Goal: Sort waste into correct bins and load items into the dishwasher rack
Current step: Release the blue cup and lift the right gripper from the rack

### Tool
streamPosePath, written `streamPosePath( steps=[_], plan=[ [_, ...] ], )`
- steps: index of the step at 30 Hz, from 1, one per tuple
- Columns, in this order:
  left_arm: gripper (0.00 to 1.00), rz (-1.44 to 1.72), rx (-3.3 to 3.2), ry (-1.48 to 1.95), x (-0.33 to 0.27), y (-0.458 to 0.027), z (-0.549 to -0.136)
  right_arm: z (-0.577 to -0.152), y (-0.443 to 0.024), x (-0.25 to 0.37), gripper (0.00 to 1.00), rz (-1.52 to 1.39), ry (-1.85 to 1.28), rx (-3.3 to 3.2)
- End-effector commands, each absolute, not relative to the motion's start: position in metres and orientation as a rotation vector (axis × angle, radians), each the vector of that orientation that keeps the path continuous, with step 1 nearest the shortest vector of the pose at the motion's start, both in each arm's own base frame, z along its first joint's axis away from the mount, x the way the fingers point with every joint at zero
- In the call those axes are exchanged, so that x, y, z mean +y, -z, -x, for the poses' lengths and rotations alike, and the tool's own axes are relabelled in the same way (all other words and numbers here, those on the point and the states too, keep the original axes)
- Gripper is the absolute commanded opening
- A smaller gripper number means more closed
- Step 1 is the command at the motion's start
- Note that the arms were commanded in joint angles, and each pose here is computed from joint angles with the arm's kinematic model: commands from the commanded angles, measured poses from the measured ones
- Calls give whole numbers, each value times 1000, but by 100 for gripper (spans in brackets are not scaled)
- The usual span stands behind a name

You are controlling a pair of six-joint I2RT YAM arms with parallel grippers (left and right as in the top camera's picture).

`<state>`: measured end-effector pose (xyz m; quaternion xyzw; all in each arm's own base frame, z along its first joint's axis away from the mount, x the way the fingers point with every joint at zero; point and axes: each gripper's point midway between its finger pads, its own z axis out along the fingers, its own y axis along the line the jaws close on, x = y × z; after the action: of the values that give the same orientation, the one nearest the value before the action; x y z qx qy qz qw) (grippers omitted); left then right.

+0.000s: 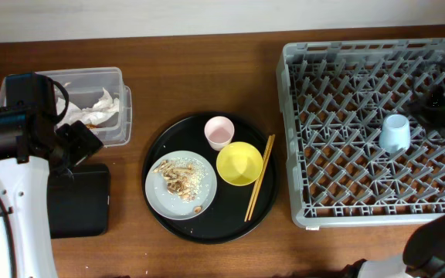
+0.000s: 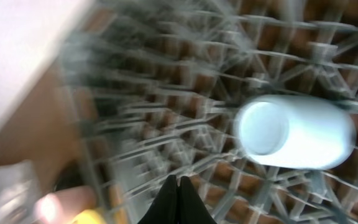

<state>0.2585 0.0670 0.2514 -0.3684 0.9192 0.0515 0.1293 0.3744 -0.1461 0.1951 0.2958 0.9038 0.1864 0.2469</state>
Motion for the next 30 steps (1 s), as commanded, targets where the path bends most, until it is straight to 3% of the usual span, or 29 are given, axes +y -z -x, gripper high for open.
streamPosePath(
  steps=[1, 9, 20, 23, 26, 30],
  plan=[
    [99, 1089, 2651, -161, 70, -255, -258, -368, -160, -176, 4, -1048, -198, 2526],
    [99, 1089, 2651, -161, 70, -255, -258, -370, -117, -176, 4, -1102, -226, 2622],
    [99, 1088, 2651, -161, 70, -255, -258, -338, -119, -193, 4, -1283, -5, 2653],
    [99, 1088, 2651, -161, 70, -255, -258, -356, -149, -180, 4, -1183, -151, 2589],
    [99, 1089, 2651, -161, 70, -255, -258, -391, -175, -148, 4, -834, -453, 2528],
    [99, 1088, 2651, -161, 70, -255, -258, -398, -152, -155, 4, -856, -416, 2563]
  ],
)
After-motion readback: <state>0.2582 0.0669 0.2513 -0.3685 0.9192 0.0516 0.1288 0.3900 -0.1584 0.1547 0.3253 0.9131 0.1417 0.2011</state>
